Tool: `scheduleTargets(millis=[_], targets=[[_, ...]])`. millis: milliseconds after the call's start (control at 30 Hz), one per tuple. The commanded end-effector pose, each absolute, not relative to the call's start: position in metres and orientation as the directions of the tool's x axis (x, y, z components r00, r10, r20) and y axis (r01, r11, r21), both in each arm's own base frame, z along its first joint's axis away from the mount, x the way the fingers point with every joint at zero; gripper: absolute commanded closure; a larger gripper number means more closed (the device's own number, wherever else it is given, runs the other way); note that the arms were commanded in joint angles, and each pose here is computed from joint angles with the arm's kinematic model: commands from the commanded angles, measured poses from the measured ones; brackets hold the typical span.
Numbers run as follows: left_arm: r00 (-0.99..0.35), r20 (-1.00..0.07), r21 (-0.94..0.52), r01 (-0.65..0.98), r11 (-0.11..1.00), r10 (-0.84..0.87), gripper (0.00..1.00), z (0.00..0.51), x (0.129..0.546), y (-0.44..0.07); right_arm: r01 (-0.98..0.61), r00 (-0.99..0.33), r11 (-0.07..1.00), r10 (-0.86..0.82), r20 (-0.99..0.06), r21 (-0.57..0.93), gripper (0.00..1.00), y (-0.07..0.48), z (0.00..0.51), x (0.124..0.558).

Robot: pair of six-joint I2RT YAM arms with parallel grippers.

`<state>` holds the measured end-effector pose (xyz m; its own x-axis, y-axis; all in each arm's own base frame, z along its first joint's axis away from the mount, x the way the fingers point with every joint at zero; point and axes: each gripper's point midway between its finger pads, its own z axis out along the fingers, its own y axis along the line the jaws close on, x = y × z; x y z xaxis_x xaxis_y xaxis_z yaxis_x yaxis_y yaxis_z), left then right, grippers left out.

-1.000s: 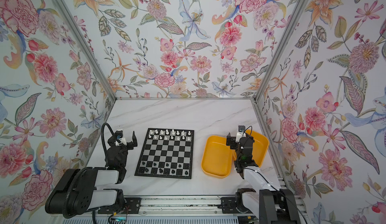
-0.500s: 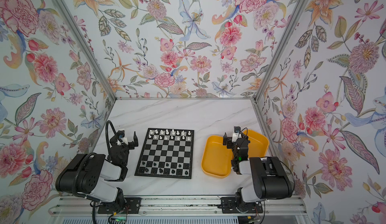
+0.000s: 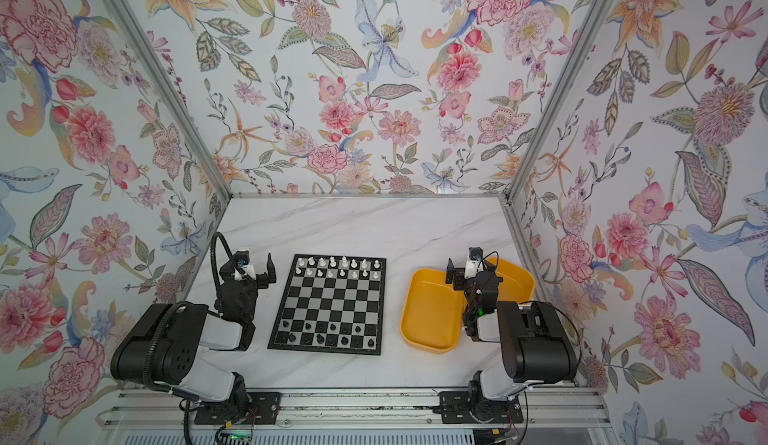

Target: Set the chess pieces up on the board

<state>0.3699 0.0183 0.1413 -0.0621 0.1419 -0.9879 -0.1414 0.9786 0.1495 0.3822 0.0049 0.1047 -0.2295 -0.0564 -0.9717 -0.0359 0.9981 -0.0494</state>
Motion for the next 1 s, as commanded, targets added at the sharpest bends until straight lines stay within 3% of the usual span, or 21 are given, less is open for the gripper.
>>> scheduleTargets(millis=[0, 967], targets=[[-0.053, -0.987, 0.158, -0.145, 0.977, 0.152, 0.01, 0.1447, 0.3724, 0.0204, -0.039, -0.235, 0.999, -0.029, -0.972, -0.020, 0.01, 0.0056, 0.1056, 0.3866], [-0.068, -0.980, 0.196, -0.181, 0.964, 0.186, 0.01, 0.1448, 0.3720, 0.0184, -0.037, -0.236, 0.999, -0.029, -0.971, -0.021, 0.01, 0.0050, 0.1059, 0.3878]])
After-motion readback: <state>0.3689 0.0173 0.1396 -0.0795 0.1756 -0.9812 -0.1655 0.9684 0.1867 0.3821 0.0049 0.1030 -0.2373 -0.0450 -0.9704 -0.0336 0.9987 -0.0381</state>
